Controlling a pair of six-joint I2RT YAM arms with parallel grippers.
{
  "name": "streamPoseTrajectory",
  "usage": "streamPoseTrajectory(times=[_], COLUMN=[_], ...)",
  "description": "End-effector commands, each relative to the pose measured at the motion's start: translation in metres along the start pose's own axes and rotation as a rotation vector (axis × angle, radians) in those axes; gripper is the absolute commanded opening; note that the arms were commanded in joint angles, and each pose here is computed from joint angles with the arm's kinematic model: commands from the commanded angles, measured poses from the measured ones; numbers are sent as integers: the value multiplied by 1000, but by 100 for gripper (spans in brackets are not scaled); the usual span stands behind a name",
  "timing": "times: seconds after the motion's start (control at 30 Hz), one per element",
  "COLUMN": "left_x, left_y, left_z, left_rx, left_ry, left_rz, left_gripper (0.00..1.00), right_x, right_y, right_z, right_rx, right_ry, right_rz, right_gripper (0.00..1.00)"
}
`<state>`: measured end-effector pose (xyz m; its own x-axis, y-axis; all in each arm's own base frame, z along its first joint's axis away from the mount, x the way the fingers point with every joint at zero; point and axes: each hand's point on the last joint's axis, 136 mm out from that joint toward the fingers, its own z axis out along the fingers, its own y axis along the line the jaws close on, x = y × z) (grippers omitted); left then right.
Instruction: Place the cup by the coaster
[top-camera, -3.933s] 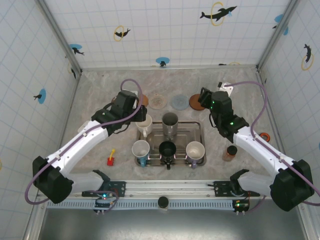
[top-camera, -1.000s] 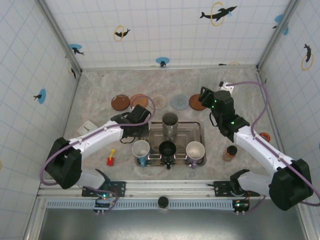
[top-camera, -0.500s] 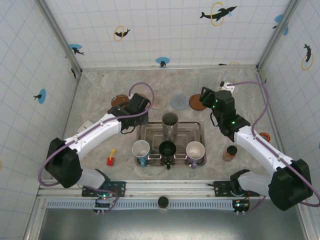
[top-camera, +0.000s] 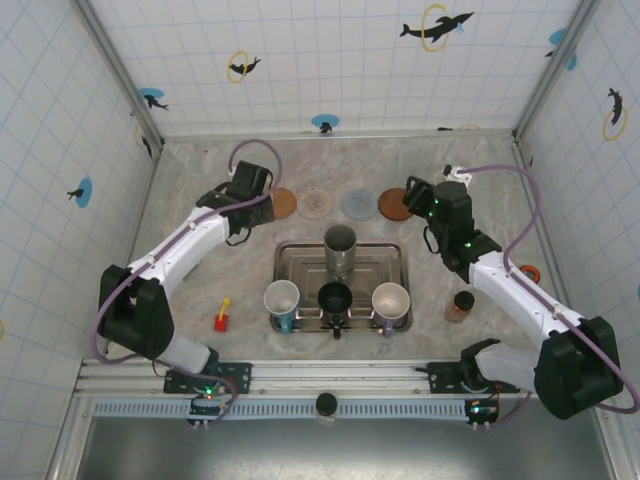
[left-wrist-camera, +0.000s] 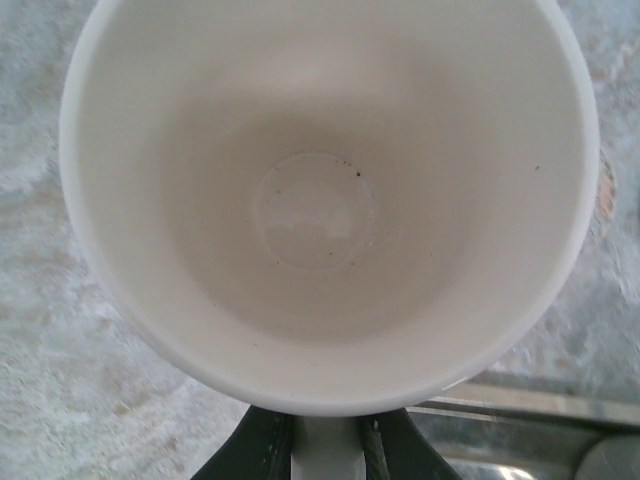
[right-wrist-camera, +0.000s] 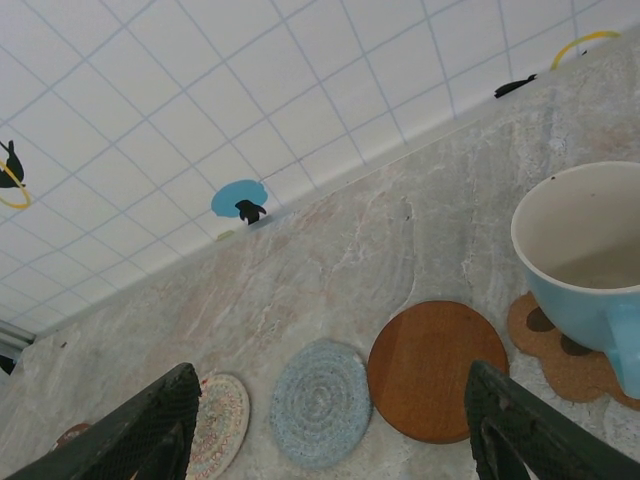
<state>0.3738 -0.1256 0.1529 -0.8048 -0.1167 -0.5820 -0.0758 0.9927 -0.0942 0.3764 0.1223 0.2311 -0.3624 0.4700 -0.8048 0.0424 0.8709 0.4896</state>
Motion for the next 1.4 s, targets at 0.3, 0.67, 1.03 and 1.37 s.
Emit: streamPoseTrajectory(times=[0.3,0.67,1.03,1.37], left_x=[-36,-45,-46,-48], left_y=[26,49,61,71], left_z=[22,34,45,61], left_rx=[-23,-52,-68,-65], left_ry=[-59,-68,-64,-51], left_rz=[-47,-79,-90,-112], left_gripper=[0,0,0,0], right_x=[4,12,17,21], right_y=[-4,1,5,7], right_z=[10,25,34,39], right_rx=[1,-6,-19,-22], right_ry=[4,46,73,93], right_rz=[15,11,13,12], right_gripper=[70,70,69,68])
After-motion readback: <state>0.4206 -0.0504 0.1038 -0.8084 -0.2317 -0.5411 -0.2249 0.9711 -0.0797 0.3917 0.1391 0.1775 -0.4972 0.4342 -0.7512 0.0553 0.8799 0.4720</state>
